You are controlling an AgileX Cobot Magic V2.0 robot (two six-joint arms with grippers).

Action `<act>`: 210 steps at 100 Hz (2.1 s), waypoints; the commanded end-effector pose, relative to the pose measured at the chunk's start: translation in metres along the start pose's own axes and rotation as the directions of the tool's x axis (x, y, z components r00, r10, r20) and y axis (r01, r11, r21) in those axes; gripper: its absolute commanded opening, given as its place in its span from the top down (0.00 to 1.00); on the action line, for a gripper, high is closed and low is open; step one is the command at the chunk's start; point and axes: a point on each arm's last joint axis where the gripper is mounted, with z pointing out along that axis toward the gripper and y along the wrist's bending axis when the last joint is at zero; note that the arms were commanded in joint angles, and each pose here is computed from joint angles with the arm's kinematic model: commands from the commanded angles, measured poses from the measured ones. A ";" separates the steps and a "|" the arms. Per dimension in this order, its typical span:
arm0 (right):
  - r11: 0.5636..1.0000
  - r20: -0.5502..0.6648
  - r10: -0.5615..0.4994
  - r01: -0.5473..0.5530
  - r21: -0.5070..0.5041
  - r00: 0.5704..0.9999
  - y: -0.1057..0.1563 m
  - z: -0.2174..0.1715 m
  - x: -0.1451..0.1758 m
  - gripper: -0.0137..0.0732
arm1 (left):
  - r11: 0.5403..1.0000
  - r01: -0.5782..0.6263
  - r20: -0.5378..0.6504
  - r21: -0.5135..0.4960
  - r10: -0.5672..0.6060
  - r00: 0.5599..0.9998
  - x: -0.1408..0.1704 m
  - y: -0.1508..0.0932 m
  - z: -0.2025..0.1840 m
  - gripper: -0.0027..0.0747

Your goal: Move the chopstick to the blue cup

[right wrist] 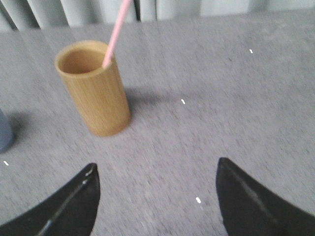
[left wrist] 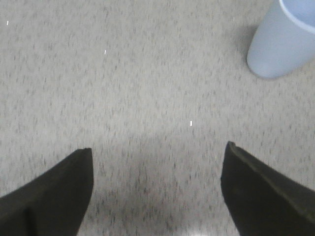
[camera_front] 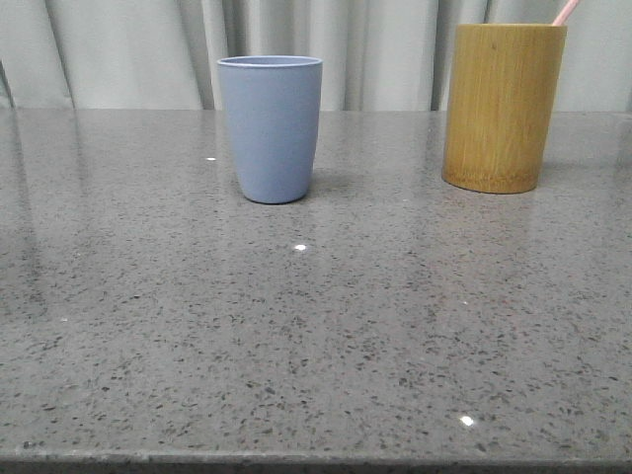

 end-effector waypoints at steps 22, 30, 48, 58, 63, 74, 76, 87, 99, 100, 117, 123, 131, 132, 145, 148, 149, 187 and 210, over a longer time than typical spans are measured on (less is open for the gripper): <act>0.997 0.195 0.031 -0.018 -0.069 0.980 0.009 0.025 -0.034 0.26 | 1.000 0.009 0.139 0.009 -0.010 0.990 0.036 0.002 -0.026 0.29; 0.997 0.215 0.034 -0.019 -0.069 0.976 0.009 0.042 -0.040 0.26 | 1.000 0.008 0.145 0.010 -0.010 0.989 0.038 0.002 -0.027 0.29; 0.997 0.234 0.040 -0.025 -0.067 0.972 0.010 0.076 -0.047 0.26 | 1.000 0.008 0.145 0.010 -0.009 0.989 0.038 0.002 -0.028 0.29; 0.997 0.218 0.036 -0.020 -0.079 0.975 0.013 0.097 -0.047 0.26 | 1.000 0.008 0.145 0.010 -0.009 0.989 0.038 0.002 -0.028 0.29; 0.996 0.224 0.035 -0.015 -0.093 0.974 0.016 0.106 -0.047 0.26 | 1.000 0.008 0.145 0.010 -0.009 0.989 0.038 0.002 -0.028 0.29; 0.992 0.248 0.034 -0.003 -0.123 0.968 0.024 0.125 -0.048 0.26 | 1.000 0.008 0.145 0.010 -0.009 0.989 0.038 0.002 -0.028 0.29; 0.992 0.256 0.035 -0.002 -0.127 0.966 0.025 0.127 -0.048 0.26 | 1.000 0.008 0.145 0.010 -0.009 0.989 0.038 0.002 -0.028 0.29; 0.992 0.249 0.034 -0.002 -0.124 0.968 0.026 0.143 -0.045 0.26 | 1.000 0.008 0.145 0.010 -0.009 0.989 0.038 0.002 -0.028 0.29; 0.993 0.234 0.032 -0.005 -0.115 0.972 0.025 0.157 -0.042 0.26 | 1.000 0.008 0.145 0.010 -0.009 0.989 0.038 0.002 -0.028 0.29; 0.993 0.235 0.032 -0.005 -0.115 0.971 0.025 0.158 -0.042 0.26 | 1.000 0.008 0.145 0.010 -0.009 0.989 0.038 0.002 -0.028 0.29; 0.993 0.263 0.035 -0.005 -0.115 0.964 0.025 0.170 -0.042 0.26 | 1.000 0.008 0.149 0.010 -0.009 0.989 0.038 0.002 -0.028 0.29; 0.994 0.267 0.037 -0.006 -0.113 0.963 0.024 0.173 -0.042 0.26 | 1.000 0.008 0.149 0.010 -0.009 0.989 0.038 0.002 -0.028 0.29; 0.994 0.276 0.040 -0.009 -0.113 0.960 0.024 0.175 -0.042 0.26 | 1.000 0.008 0.149 0.010 -0.009 0.989 0.038 0.002 -0.028 0.29; 0.994 0.280 0.040 -0.008 -0.113 0.959 0.024 0.175 -0.042 0.26 | 1.000 0.008 0.151 0.010 -0.009 0.988 0.038 0.002 -0.028 0.29; 0.993 0.308 0.043 -0.008 -0.116 0.951 0.024 0.178 -0.044 0.26 | 1.000 0.008 0.151 0.010 -0.009 0.989 0.038 0.002 -0.028 0.29; 0.993 0.312 0.044 -0.008 -0.116 0.949 0.024 0.179 -0.044 0.26 | 1.000 0.008 0.151 0.010 -0.009 0.989 0.038 0.002 -0.028 0.29; 0.993 0.315 0.044 -0.007 -0.116 0.948 0.024 0.179 -0.044 0.26 | 1.000 0.008 0.151 0.010 -0.009 0.989 0.038 0.002 -0.028 0.29; 0.993 0.369 0.048 -0.004 -0.119 0.928 0.024 0.191 -0.045 0.26 | 1.000 0.008 0.151 0.010 -0.009 0.989 0.038 0.002 -0.028 0.29; 0.996 0.381 0.046 -0.016 -0.082 0.923 0.013 0.200 -0.044 0.26 | 1.000 0.008 0.151 0.010 -0.009 0.989 0.038 0.002 -0.028 0.29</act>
